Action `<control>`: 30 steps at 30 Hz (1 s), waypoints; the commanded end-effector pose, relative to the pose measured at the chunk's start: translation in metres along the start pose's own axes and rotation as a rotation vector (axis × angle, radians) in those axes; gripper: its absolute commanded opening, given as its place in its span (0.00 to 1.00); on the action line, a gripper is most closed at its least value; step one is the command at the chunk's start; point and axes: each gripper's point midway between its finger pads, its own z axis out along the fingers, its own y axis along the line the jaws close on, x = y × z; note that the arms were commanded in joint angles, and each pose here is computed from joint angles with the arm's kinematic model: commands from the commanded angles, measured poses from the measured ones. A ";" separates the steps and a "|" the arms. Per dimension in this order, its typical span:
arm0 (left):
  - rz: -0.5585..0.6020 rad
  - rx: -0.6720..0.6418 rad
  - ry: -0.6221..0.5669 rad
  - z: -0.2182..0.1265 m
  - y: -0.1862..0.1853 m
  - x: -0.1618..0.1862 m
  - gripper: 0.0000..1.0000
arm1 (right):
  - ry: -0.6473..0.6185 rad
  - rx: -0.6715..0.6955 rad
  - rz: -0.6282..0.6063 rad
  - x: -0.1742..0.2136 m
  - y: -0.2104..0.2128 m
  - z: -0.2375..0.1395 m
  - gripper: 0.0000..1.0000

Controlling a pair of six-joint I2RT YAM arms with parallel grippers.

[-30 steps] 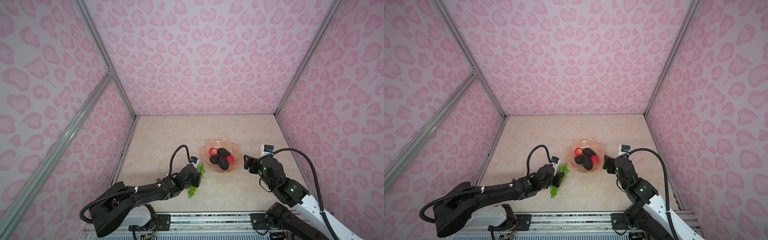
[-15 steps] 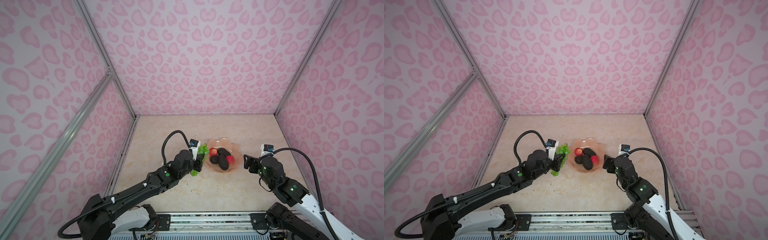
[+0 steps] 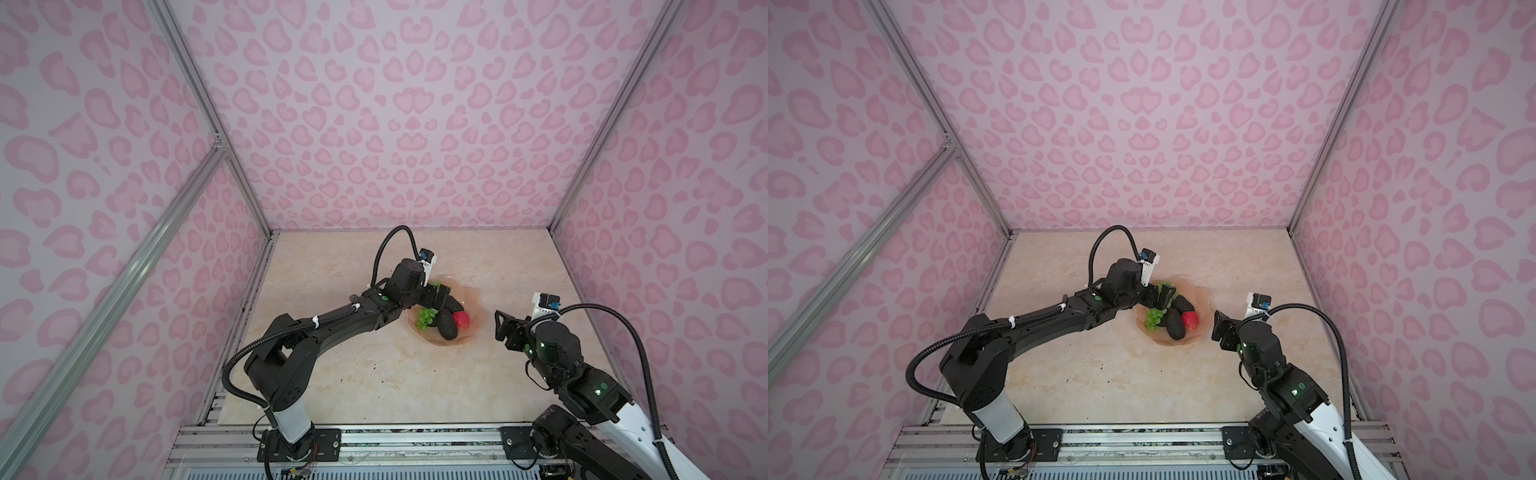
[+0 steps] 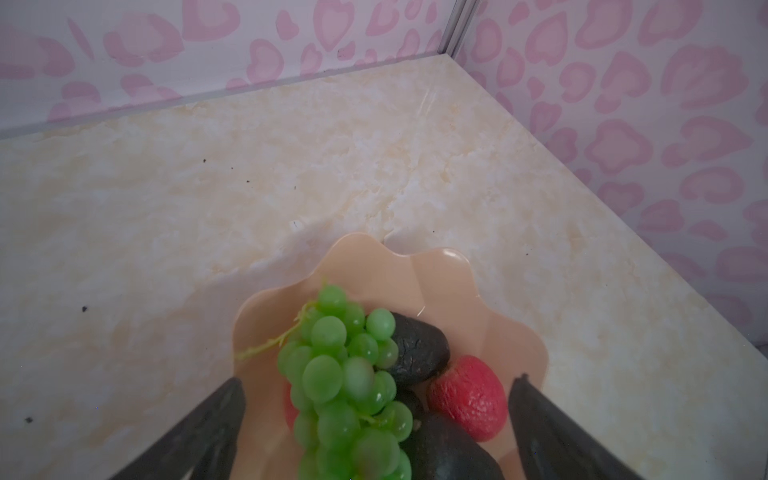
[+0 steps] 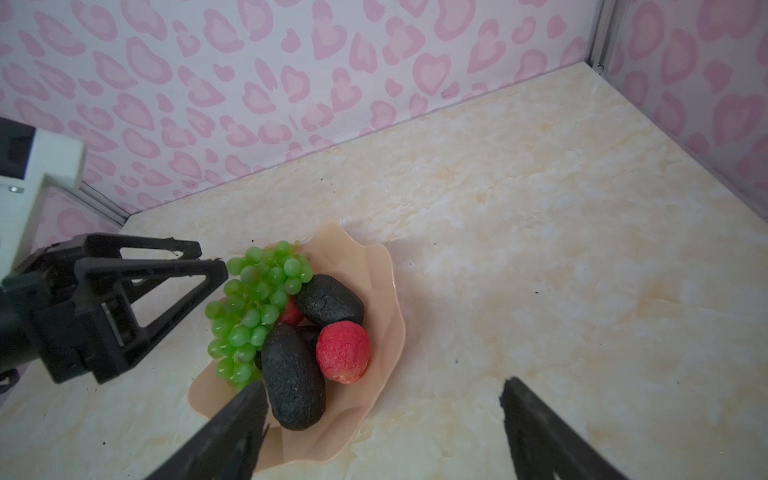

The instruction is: Place and organize the fake fruits in the fruit bowl

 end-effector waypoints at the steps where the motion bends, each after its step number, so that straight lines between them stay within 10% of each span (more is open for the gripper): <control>1: 0.017 0.066 -0.071 -0.003 -0.014 -0.022 0.98 | -0.005 0.018 -0.009 0.000 -0.004 0.002 0.89; 9: 0.099 -0.205 -0.407 -0.128 0.036 -0.058 0.98 | -0.055 0.071 -0.149 -0.016 -0.006 0.014 0.99; 17: 0.067 -0.657 -0.567 -0.259 0.166 0.012 0.97 | -0.220 0.311 -0.195 -0.041 -0.064 0.059 0.99; 30: -0.139 -0.883 -0.535 -0.265 0.286 0.108 0.98 | -0.265 0.368 -0.338 -0.016 -0.106 0.136 0.99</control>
